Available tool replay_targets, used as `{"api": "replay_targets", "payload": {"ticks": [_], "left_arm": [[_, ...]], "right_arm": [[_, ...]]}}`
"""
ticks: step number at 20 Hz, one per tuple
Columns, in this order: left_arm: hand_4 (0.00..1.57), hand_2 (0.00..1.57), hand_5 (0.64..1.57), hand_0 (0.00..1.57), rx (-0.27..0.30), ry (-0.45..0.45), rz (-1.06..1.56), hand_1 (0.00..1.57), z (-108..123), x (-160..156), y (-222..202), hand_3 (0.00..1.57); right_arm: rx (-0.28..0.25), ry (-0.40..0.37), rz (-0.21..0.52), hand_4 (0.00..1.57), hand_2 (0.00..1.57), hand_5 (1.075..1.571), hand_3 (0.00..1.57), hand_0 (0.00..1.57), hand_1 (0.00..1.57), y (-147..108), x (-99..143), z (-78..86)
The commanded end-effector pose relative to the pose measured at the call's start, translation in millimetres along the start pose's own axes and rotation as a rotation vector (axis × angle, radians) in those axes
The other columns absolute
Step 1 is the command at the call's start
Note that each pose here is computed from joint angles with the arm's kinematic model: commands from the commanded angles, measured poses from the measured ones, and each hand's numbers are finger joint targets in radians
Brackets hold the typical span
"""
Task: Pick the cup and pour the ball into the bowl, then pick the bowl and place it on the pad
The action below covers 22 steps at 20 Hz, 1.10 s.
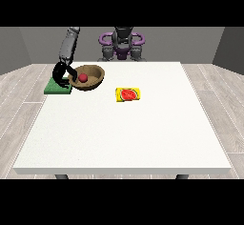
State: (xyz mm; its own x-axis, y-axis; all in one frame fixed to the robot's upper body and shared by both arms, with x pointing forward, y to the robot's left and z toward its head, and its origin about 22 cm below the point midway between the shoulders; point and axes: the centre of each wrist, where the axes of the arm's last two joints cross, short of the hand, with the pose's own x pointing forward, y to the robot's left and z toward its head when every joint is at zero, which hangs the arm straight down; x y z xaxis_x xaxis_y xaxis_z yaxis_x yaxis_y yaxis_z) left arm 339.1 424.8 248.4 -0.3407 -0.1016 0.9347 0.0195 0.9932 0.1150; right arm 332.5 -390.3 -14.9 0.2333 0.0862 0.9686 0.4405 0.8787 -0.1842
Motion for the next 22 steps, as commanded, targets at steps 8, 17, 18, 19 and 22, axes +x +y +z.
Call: {"api": "replay_targets", "payload": {"ticks": [8,17,18,19,22], "left_arm": [[1.20,0.00,1.545,0.00,0.087,0.076,-0.014,0.00,29,-35,24,0.00],[1.21,0.00,1.554,0.00,0.175,0.056,-0.056,0.00,62,-47,80,0.00],[1.21,0.00,1.555,0.00,0.178,0.051,-0.056,0.00,66,-50,80,0.00],[1.21,0.00,1.555,0.00,0.147,0.036,-0.046,0.00,55,-29,80,0.00],[1.21,0.00,1.553,0.00,0.156,0.037,-0.043,0.00,60,-41,79,0.00]], "right_arm": [[-0.043,0.069,0.119,1.08,1.57,1.566,0.67,1.57,1.57,-94,80,-22.8],[0.044,0.015,0.151,1.10,1.57,1.564,0.53,1.57,1.57,-86,98,-21.2],[0.050,0.006,0.164,1.12,1.57,1.568,0.38,1.57,1.57,-90,83,-18.1],[0.007,0.007,0.126,1.11,1.57,1.567,0.46,1.57,1.57,-104,86,-20.6],[0.026,0.046,0.064,1.07,1.57,1.566,0.45,1.57,1.57,-73,66,-20.6]]}}
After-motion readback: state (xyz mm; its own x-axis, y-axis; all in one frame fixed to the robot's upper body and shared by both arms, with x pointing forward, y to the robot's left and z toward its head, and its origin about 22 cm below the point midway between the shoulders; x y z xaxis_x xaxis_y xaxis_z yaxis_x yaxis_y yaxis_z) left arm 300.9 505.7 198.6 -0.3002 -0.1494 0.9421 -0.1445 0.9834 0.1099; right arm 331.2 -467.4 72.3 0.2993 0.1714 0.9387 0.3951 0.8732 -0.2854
